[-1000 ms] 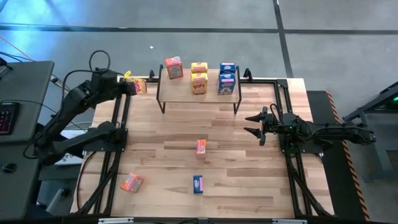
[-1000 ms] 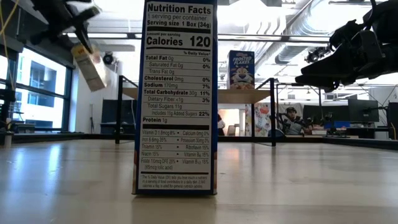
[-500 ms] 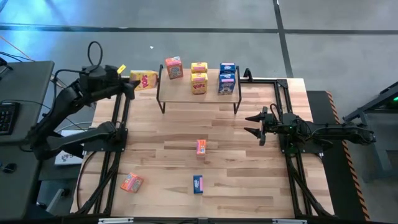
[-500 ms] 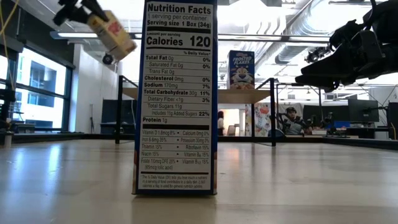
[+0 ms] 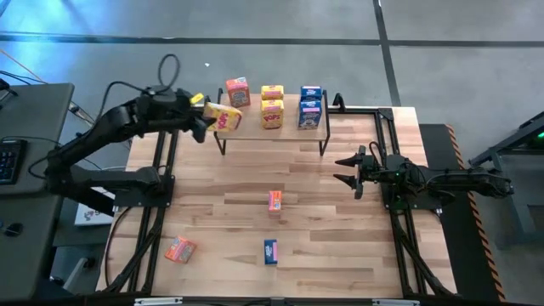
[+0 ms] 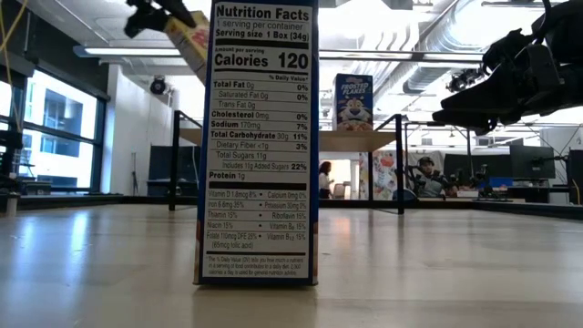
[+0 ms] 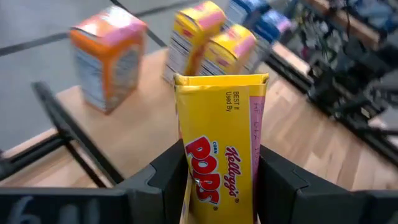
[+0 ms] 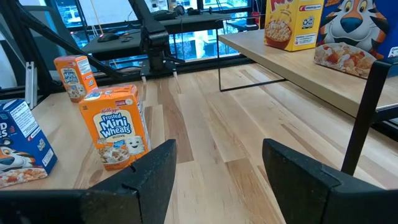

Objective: Stack cereal on shelf
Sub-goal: Put the yellow cereal box on the shelf aligned with the other yellow cereal boxes

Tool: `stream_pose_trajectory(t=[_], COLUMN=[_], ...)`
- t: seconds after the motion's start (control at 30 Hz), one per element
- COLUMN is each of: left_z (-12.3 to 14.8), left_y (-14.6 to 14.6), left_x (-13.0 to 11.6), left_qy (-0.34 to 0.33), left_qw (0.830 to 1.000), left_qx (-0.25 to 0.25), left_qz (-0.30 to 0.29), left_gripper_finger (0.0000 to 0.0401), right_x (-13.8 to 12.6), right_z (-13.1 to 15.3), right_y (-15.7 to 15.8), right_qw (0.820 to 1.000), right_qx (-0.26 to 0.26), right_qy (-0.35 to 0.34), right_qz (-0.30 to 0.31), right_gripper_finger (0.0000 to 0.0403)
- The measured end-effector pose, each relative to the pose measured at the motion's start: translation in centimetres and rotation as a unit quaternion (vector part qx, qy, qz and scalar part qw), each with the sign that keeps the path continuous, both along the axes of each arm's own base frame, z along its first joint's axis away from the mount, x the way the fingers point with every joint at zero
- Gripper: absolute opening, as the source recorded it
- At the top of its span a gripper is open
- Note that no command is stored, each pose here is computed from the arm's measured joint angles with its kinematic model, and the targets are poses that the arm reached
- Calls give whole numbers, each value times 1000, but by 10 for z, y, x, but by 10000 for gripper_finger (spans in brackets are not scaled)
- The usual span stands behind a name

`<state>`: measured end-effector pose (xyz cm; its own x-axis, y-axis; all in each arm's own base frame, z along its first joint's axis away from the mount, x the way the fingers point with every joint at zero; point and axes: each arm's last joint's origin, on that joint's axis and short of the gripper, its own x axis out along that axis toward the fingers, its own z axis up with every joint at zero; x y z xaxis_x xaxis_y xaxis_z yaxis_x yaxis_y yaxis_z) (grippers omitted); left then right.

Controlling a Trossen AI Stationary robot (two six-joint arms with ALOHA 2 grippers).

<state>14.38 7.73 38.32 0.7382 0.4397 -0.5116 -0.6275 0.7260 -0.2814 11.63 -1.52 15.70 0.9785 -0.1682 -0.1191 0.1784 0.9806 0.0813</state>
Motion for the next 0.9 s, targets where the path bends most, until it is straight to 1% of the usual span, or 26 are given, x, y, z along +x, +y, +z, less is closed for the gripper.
stream_pose_trajectory(t=[0.17, 0.37, 0.57, 0.77, 0.9], left_z=[-4, -8, -15, -15, -14], left_y=[-1, -1, 2, 4, 6], left_x=[33, 72, 110, 134, 149], left_qy=[46, 96, 152, 201, 220], left_qw=[997, 987, 967, 947, 937], left_qx=[10, 38, 80, 101, 112], left_qz=[-61, -126, -190, -229, -248], left_gripper_finger=[140, 140, 140, 140, 140], right_x=[0, 0, 0, 0, 0], right_z=[0, 0, 0, 0, 0], right_y=[0, 0, 0, 0, 0], right_qw=[1000, 1000, 1000, 1000, 1000], right_qx=[0, 0, 0, 0, 0], right_qy=[0, 0, 0, 0, 0], right_qz=[0, 0, 0, 0, 0], right_gripper_finger=[232, 232, 232, 232, 232])
